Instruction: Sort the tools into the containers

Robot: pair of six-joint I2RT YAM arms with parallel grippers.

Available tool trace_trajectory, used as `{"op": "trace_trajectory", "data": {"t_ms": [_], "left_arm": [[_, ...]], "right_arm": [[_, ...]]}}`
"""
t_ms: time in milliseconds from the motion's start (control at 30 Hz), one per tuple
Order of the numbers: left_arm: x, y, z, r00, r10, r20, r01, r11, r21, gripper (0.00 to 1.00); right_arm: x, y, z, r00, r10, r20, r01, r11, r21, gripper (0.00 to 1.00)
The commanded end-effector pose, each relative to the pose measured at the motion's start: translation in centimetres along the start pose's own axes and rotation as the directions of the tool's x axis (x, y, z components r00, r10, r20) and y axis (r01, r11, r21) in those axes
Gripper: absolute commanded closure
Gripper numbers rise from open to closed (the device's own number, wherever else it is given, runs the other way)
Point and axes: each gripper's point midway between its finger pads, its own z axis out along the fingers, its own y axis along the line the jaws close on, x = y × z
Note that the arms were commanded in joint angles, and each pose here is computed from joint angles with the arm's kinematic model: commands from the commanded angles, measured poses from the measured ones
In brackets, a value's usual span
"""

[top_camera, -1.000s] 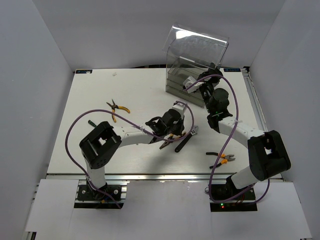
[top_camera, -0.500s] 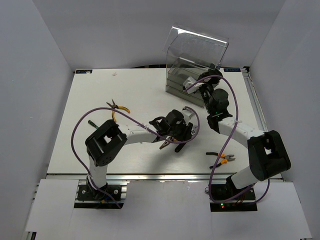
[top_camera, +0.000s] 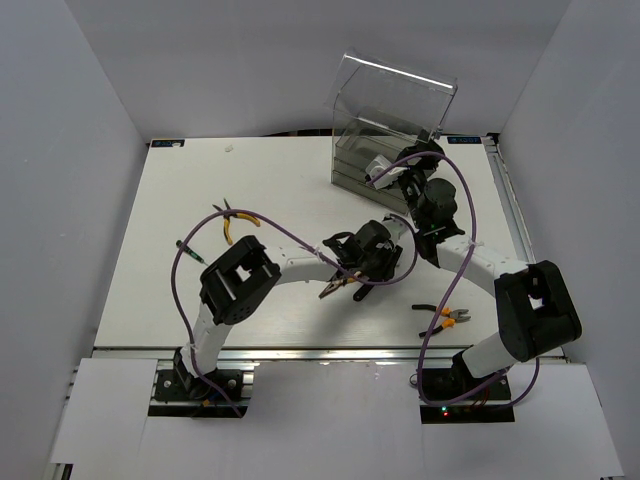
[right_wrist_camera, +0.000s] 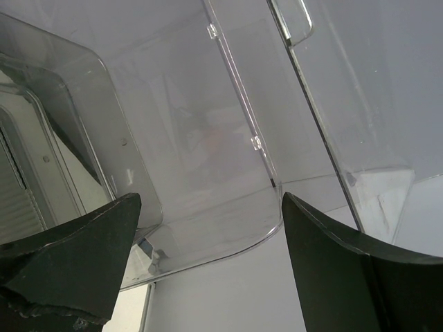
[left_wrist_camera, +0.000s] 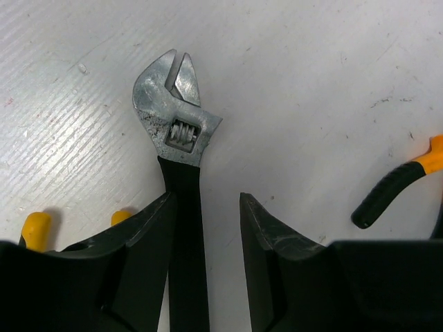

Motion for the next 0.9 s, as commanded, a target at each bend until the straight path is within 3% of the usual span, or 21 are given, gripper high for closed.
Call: {"op": "trace_trajectory", "data": {"t_ms": [0,267,867], "left_arm": [[1.0,1.5,-0.5,0.999,0.027,-0.04,-0.031,0.995,-0.092,0.47],[0.6,2.0,-0.5,0.997,0.072,-0.029,-0.076,0.984,-0.16,0.47],[-2.3,1.0,-2.3,0.995,0.092,0.041,-0.084,0.982,-0.172,0.46]], "right_arm": [[-0.7,-2.6,-0.3,0.999,0.039,0.015,-0.04,0.995,0.091,0.1],[-0.7,-2.5,-0.3,0.999,0.038,0.017,-0.04,0.995,0.088,0.11],[-0.7,-2.5,-0.4,0.999,0.037,0.016,-0.038,0.996,0.087,0.11]]}}
